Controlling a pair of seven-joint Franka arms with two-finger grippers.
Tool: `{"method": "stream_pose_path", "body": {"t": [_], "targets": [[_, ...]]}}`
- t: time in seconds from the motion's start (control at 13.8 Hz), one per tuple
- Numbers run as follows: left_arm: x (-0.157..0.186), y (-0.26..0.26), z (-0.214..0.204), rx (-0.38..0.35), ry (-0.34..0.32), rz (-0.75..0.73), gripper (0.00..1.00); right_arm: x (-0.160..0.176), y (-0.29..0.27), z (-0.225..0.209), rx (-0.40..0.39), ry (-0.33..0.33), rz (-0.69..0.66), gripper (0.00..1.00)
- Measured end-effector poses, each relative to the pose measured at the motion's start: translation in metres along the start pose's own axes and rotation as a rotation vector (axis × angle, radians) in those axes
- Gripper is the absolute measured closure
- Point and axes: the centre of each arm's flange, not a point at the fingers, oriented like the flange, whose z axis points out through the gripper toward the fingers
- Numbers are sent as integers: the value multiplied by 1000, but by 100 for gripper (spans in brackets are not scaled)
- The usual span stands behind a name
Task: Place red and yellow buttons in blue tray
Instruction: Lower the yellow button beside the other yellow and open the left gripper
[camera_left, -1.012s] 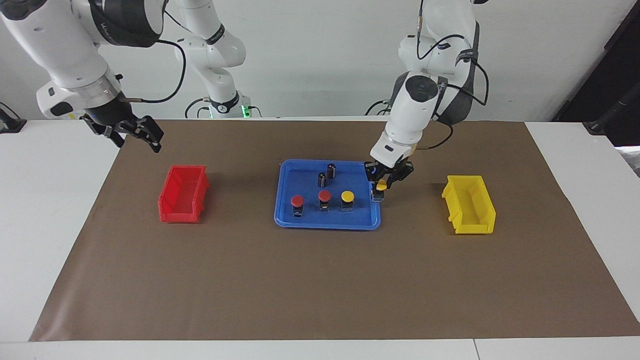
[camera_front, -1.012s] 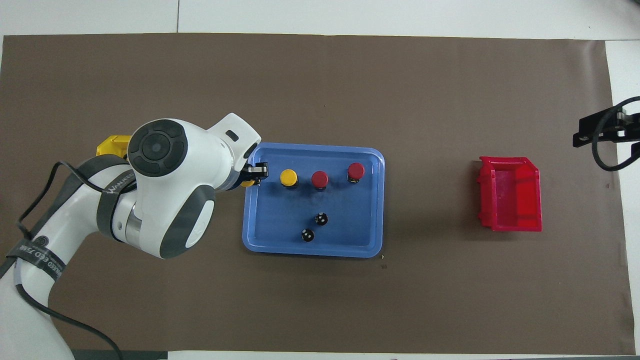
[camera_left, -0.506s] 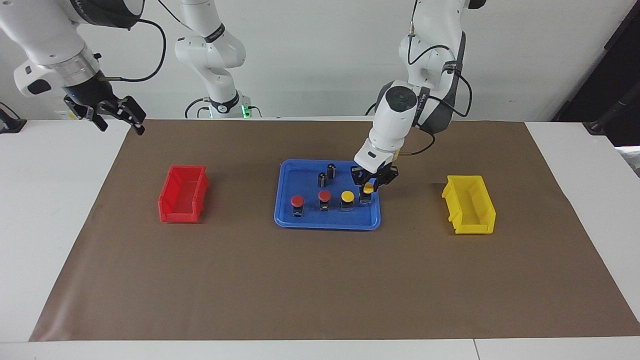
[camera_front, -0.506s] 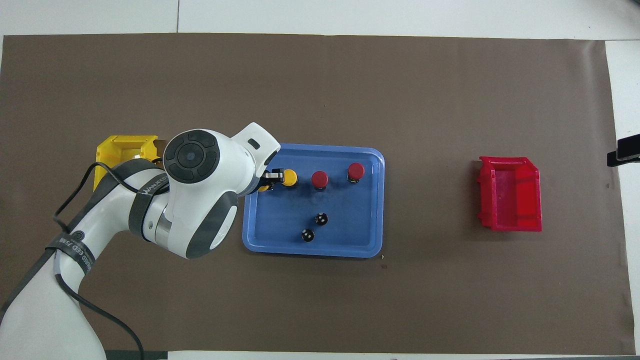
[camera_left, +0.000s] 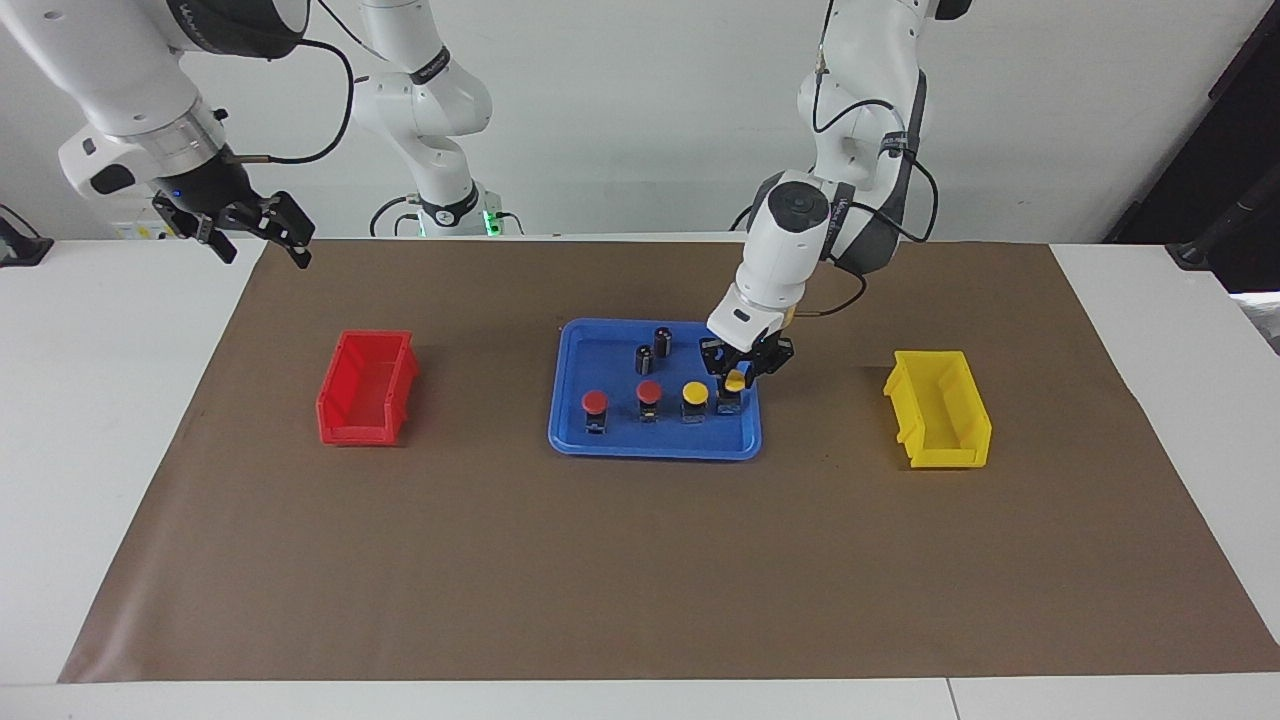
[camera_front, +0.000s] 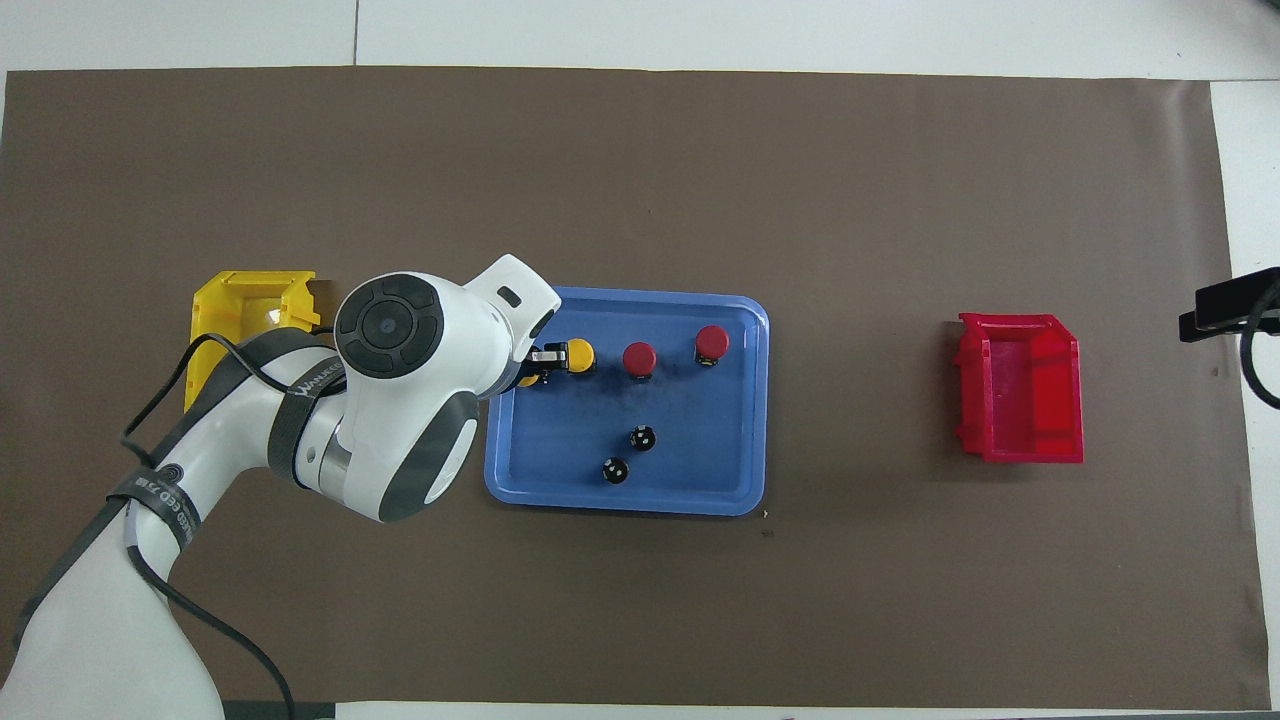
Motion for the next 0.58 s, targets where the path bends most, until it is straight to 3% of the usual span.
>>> {"method": "stream_pose_path", "body": {"t": [0.29, 0.43, 0.58], "targets": [[2, 1, -1, -7, 13, -2, 56, 0, -7, 2, -2, -9, -13, 0], [2, 0, -1, -8, 15, -4, 44, 1, -2, 2, 0, -9, -5, 0], [3, -1, -1, -8, 16, -7, 41, 1, 2, 2, 2, -9, -4, 0]]}}
